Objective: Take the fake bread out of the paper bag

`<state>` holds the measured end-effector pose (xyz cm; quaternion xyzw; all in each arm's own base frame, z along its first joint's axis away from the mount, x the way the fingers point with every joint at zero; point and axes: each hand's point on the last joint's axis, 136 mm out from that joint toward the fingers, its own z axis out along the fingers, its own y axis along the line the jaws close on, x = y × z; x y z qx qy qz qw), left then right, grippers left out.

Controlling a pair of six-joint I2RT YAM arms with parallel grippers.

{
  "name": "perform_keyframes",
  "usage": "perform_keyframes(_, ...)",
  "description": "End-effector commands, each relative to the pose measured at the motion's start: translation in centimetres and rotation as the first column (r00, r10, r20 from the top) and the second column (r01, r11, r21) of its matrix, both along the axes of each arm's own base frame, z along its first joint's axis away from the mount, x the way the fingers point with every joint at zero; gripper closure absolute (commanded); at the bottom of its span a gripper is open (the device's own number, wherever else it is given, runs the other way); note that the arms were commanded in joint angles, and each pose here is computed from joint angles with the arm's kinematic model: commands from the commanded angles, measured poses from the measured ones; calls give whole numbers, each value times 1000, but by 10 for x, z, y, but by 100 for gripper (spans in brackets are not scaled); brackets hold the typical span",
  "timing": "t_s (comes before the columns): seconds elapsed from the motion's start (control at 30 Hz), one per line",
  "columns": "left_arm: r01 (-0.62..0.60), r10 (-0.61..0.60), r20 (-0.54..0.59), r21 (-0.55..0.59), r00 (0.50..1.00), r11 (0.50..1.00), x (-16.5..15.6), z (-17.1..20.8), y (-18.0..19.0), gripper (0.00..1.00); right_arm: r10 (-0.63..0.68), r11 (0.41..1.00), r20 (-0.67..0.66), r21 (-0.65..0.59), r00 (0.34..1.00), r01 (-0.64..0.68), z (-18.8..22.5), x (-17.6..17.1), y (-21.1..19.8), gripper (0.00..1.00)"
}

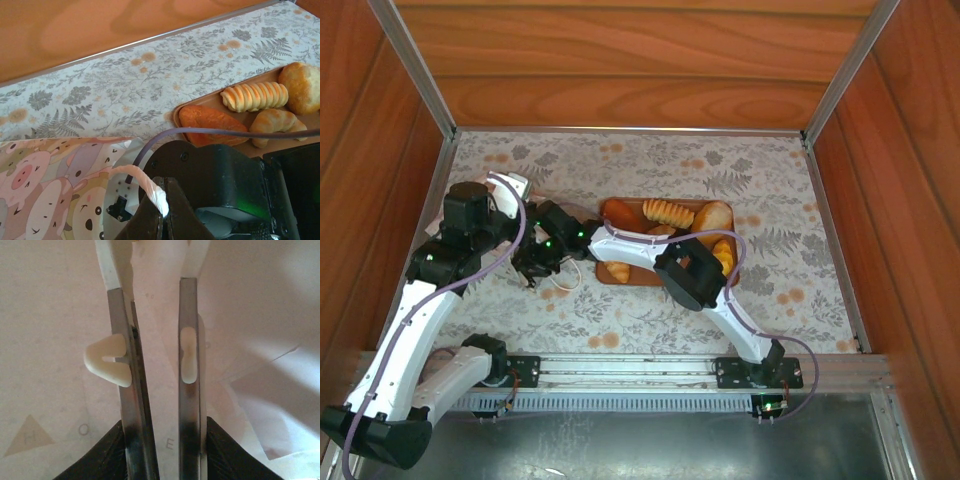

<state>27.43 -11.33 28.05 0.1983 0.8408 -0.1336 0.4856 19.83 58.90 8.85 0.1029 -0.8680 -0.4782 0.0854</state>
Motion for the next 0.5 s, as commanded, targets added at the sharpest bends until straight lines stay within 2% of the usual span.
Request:
perform_keyframes(0.0, 28, -28, 18, -18, 999, 999, -3, 7, -5, 100, -8, 999, 7, 34, 1000, 8, 16, 8, 1, 64)
perform_keyframes(0.2, 4, -4, 23, 6, 1000, 1000, -3, 3, 0, 100, -37, 999, 69, 21, 997, 35, 26, 16, -15, 71)
perform_keyframes(0.47, -13, 12, 18, 17, 1000, 1000, -2, -1, 4, 100, -71, 997, 116, 15, 991, 70, 39, 20, -39, 72)
